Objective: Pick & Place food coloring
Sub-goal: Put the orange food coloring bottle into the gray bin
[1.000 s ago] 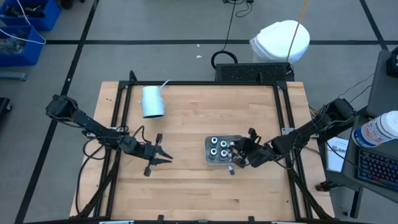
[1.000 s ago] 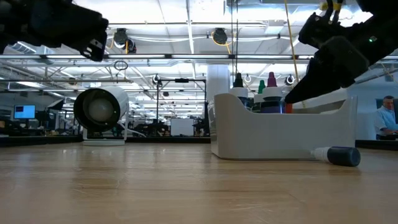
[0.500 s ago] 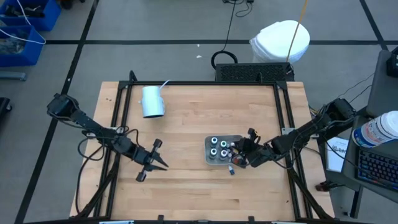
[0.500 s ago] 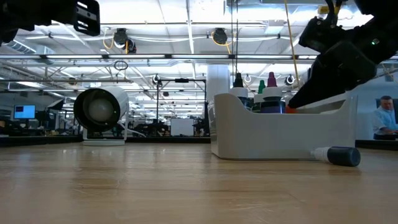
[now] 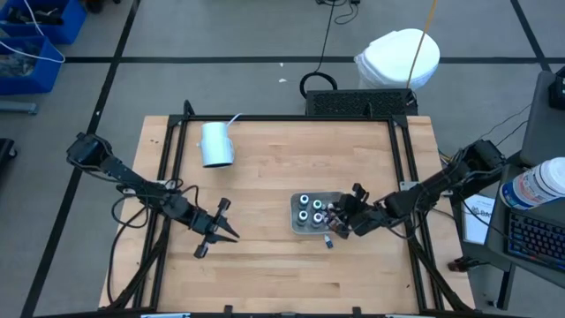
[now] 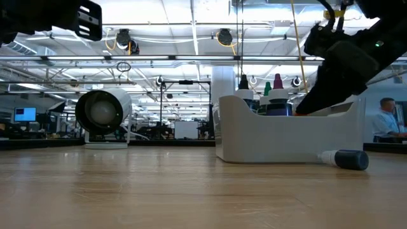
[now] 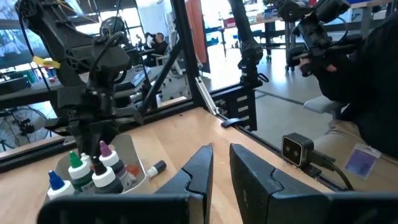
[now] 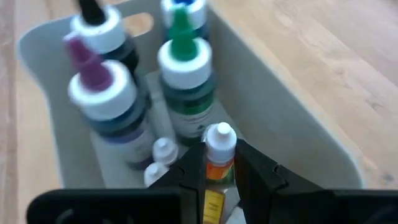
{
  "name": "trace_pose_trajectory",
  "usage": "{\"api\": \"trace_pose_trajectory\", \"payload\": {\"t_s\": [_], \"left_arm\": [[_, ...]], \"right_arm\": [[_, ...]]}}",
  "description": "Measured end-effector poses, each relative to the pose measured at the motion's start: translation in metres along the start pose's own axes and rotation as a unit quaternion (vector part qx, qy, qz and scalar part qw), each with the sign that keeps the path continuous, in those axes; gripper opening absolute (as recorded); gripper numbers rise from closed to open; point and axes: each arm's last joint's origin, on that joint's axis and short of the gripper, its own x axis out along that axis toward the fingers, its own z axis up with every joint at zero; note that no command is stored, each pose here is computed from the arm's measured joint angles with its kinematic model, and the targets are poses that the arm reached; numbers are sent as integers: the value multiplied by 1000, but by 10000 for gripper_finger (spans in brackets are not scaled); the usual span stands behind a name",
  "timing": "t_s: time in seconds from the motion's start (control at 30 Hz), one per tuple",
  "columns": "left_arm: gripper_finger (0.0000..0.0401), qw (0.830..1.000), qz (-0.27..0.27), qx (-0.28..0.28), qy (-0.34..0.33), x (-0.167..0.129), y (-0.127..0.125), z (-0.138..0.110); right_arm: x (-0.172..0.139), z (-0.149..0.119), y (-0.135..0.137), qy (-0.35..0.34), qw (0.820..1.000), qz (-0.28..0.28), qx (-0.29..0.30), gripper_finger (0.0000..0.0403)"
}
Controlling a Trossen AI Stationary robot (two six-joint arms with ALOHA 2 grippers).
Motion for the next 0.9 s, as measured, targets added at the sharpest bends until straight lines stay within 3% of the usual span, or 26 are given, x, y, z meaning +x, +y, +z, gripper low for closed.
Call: {"api": "trace_pose_trajectory", "payload": {"t_s": [0.2,0.37,0.9], "left_arm": [[63,1000,-2,-11,14,0,0,-3],[63,1000,-2,-10,14,0,0,-3],[63,1000,-2,-14,13,0,0,-3]], "right_arm": [[1,1,-4,-19,999,-37,20,56],[1,1,-4,-16,999,-38,1,56],[7,1,-6,13,1000,-21,17,56]]}}
